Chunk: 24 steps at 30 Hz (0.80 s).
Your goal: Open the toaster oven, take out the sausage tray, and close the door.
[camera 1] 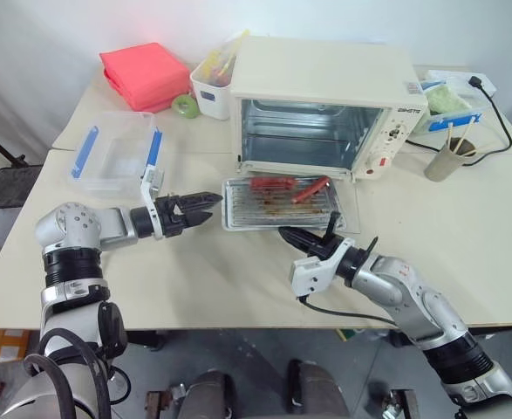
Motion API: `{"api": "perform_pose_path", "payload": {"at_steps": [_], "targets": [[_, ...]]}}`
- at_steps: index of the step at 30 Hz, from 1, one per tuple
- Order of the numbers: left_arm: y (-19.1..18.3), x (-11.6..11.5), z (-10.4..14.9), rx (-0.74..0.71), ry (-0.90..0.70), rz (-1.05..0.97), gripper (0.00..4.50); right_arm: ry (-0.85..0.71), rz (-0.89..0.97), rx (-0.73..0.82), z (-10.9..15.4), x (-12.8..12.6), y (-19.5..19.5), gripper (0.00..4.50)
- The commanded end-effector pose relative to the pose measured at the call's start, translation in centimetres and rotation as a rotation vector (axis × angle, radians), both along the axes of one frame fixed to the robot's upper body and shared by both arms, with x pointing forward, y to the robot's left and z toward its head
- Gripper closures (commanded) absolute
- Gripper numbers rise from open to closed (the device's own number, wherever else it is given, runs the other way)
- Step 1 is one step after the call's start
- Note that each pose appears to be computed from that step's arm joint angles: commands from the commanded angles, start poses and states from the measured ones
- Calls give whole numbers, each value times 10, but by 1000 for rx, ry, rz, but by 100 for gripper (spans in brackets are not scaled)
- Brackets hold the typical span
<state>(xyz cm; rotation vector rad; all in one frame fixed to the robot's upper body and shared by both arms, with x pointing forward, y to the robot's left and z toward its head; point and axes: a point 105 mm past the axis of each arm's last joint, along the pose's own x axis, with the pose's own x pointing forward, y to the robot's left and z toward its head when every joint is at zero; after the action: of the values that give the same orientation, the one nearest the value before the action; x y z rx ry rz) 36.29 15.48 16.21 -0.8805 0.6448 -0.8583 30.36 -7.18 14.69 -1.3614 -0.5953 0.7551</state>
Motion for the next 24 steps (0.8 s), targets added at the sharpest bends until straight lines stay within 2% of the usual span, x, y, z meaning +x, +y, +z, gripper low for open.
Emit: {"api": "perform_pose_path", "payload": {"at_steps": [1, 7, 9, 11, 18, 21, 24], "targets": [[-1, 1, 11, -41, -12, 4, 0, -22, 56, 16, 8, -9, 6, 449], [-19, -11, 2, -115, 92, -86, 0, 10, 88, -4, 1, -11, 10, 449], [-19, -10, 0, -130, 108, -70, 37, 10, 97, -4, 1, -12, 11, 450], [-20, -8, -5, -126, 125, -54, 78, 15, 105, -8, 0, -13, 12, 450], [-21, -7, -11, -104, 141, -31, 283, 28, 92, -15, -2, -9, 9, 450], [-24, -8, -9, -125, 141, -40, 386, 29, 88, -15, -2, -9, 7, 450], [-27, -6, -6, -151, 139, -36, 447, 37, 89, -13, -3, -8, 7, 450]]}}
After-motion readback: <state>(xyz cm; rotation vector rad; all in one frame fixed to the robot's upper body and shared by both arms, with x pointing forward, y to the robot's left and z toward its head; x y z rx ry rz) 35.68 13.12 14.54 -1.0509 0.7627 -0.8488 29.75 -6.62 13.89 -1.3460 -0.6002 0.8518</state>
